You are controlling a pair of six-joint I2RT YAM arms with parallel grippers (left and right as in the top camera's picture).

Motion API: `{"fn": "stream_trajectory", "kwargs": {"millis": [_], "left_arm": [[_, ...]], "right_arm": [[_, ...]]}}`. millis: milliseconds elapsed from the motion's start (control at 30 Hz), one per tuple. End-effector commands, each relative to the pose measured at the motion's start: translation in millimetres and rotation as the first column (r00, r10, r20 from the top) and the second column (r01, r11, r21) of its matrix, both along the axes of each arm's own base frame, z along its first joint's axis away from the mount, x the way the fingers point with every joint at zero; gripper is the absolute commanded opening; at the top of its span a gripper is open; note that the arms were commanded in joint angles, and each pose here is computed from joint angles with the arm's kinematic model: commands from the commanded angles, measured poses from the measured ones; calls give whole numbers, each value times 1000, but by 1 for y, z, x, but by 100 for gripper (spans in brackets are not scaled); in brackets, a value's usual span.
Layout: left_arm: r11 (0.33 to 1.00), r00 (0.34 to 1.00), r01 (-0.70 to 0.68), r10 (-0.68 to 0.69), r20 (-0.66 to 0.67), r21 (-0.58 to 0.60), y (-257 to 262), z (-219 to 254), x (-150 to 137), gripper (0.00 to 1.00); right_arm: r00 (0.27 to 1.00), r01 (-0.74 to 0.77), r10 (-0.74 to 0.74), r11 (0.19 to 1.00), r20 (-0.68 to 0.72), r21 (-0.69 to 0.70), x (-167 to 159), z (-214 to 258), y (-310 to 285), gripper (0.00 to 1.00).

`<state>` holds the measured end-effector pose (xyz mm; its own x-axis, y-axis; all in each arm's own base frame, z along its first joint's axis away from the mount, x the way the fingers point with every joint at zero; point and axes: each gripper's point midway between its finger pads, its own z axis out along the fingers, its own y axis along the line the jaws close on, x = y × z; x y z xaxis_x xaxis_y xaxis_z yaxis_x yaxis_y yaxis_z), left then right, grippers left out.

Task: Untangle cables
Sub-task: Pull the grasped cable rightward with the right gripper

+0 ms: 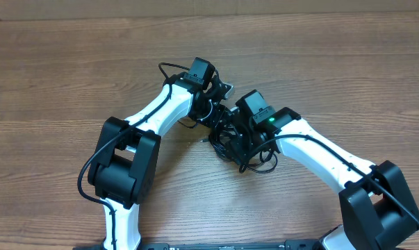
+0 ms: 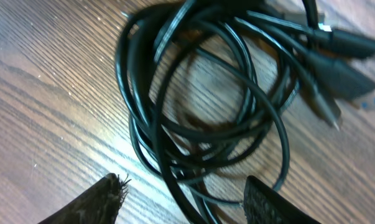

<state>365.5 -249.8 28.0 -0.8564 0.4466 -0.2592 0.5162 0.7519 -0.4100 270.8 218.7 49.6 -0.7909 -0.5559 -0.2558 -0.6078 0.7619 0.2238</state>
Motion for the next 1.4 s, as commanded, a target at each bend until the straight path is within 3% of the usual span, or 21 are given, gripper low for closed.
{"fn": "stream_trajectory", "kwargs": {"millis": [0, 100, 167, 300, 500, 1000, 1200, 1367], "left_arm": [[1000, 999, 4, -4, 34, 0, 2, 4, 11, 4], [1000, 999, 4, -4, 33, 1, 2, 4, 11, 4], [1000, 999, 4, -4, 33, 1, 2, 4, 11, 4], [1000, 999, 4, -4, 33, 1, 2, 4, 11, 4], [1000, 999, 4, -4, 36, 0, 2, 8, 12, 4], [995, 992, -103, 102, 80, 12, 43, 33, 35, 4], [993, 990, -120, 119, 74, 10, 48, 33, 37, 4], [993, 990, -118, 117, 74, 10, 47, 33, 36, 4]], "right_arm": [[999, -5, 7, 1000, 46, -30, 7, -4, -3, 61], [999, -2, 4, 999, 52, -41, 9, -4, -5, 56], [999, 4, -1, 997, 49, -71, 7, -6, -11, 45], [998, 16, -10, 993, 55, -119, 8, -8, -20, 4], [997, 36, -29, 994, 65, -104, 13, 6, -16, 4], [953, 136, -158, 986, 258, 102, 28, 124, -8, 4], [887, 297, -343, 937, 310, 186, 41, 158, -33, 4], [793, 503, -553, 832, 258, 234, 54, 163, -63, 4]]}}
